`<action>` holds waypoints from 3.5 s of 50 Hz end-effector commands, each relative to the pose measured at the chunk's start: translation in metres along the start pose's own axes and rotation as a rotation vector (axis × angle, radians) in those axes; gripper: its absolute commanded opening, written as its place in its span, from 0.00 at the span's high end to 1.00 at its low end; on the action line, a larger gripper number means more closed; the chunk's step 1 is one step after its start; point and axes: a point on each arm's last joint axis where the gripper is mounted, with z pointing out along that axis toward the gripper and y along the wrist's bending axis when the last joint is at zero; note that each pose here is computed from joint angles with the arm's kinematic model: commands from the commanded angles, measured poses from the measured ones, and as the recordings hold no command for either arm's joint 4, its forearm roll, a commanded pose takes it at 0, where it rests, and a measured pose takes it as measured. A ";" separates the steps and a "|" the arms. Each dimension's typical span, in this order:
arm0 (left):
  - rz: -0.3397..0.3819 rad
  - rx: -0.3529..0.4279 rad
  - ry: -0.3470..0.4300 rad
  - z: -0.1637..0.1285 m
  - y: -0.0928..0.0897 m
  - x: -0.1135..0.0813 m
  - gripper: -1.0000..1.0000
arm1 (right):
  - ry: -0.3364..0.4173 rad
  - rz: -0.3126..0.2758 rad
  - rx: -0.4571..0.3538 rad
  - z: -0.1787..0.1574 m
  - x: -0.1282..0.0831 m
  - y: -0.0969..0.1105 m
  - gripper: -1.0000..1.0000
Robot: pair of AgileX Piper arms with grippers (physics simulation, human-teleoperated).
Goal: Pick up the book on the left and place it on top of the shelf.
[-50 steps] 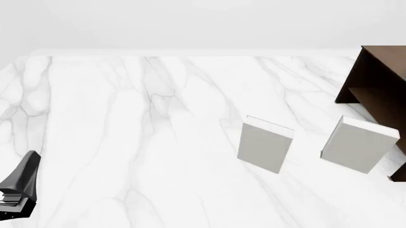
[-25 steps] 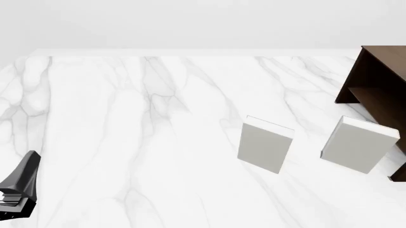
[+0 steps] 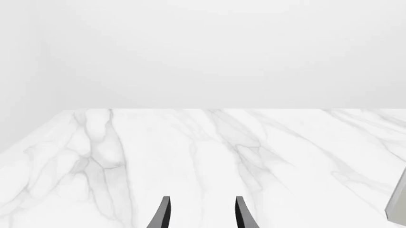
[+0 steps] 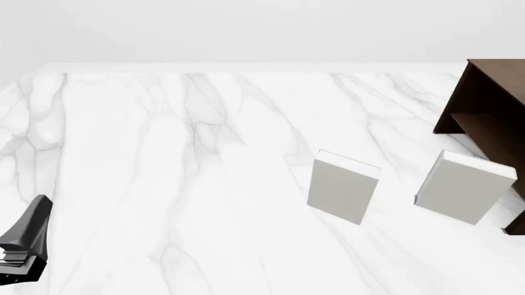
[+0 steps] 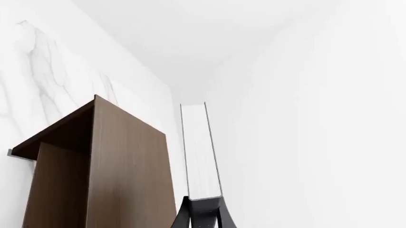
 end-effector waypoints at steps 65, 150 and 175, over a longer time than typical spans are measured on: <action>0.000 0.000 0.000 0.000 0.000 0.000 0.00 | 0.090 -0.026 0.004 0.038 0.048 0.026 1.00; 0.000 0.000 0.000 0.000 0.000 0.000 0.00 | 0.022 0.184 -0.066 -0.033 0.022 0.052 0.00; 0.000 0.000 0.000 0.000 0.000 0.000 0.00 | -0.059 0.248 -0.012 -0.074 -0.003 0.024 0.00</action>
